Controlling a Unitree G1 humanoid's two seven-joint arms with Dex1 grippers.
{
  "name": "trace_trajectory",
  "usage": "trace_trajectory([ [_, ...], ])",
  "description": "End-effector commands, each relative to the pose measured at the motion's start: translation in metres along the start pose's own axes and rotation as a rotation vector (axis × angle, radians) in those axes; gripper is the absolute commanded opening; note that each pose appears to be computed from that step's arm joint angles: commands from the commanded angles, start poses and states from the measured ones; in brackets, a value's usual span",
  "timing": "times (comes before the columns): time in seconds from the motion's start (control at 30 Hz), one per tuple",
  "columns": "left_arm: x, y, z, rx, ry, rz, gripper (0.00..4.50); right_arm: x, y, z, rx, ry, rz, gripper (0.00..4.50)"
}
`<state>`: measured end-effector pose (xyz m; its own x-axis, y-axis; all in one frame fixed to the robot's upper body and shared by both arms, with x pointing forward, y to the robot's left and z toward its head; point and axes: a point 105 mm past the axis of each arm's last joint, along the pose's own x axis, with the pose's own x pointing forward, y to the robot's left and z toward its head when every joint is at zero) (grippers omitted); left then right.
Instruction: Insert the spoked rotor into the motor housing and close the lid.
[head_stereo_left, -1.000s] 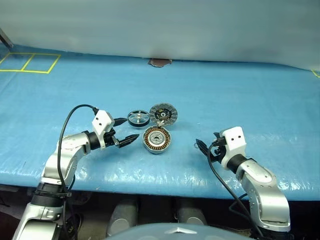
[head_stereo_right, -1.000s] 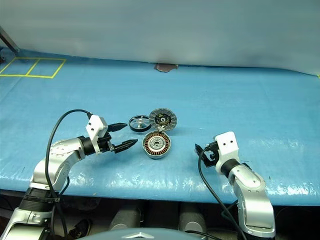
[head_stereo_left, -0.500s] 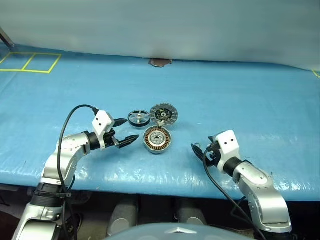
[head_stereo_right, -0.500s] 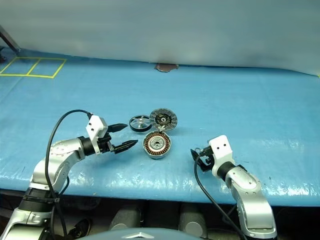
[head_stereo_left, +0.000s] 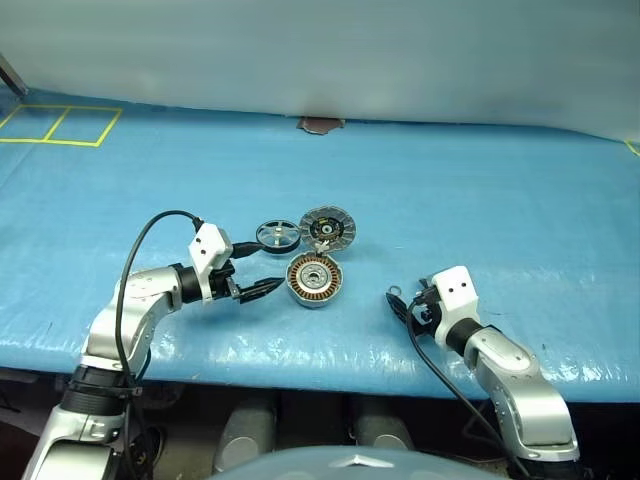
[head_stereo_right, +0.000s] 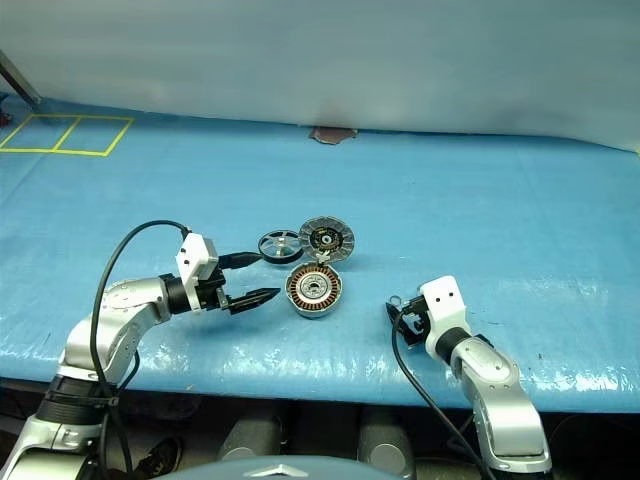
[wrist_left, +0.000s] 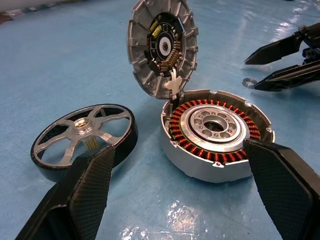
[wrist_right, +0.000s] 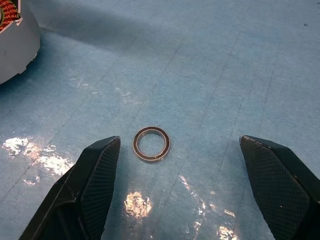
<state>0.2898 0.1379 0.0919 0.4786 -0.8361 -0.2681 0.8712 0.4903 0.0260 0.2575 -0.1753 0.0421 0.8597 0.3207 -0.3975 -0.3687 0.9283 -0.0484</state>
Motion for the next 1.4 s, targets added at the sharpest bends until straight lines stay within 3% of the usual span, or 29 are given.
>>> trace_trajectory([
  [0.03, -0.001, -0.011, 0.008, 0.047, 0.005, -0.074, 4.5, 0.001, 0.007, 0.011, -0.014, -0.046, 0.029, 4.01],
  [0.17, -0.003, -0.013, 0.004, 0.052, 0.035, -0.091, 4.5, 0.003, 0.009, 0.013, -0.017, -0.052, 0.036, 3.49],
  [0.43, -0.004, -0.014, 0.0, 0.049, 0.047, -0.094, 4.5, 0.004, 0.006, 0.01, -0.03, -0.034, 0.01, 0.81],
  [0.9, -0.005, -0.019, -0.005, 0.045, 0.073, -0.115, 4.5, 0.002, -0.001, 0.002, -0.002, -0.004, -0.023, 0.68],
  [1.03, -0.007, -0.018, -0.009, 0.057, 0.1, -0.114, 4.5, -0.001, 0.005, 0.019, -0.042, -0.041, 0.012, 0.68],
  [1.23, -0.007, -0.017, -0.009, 0.061, 0.096, -0.109, 4.5, -0.002, 0.033, 0.064, -0.117, -0.139, 0.136, 0.68],
  [1.4, -0.008, -0.016, -0.007, 0.065, 0.093, -0.11, 4.5, 0.001, 0.061, 0.082, -0.168, -0.167, 0.255, 0.68],
])
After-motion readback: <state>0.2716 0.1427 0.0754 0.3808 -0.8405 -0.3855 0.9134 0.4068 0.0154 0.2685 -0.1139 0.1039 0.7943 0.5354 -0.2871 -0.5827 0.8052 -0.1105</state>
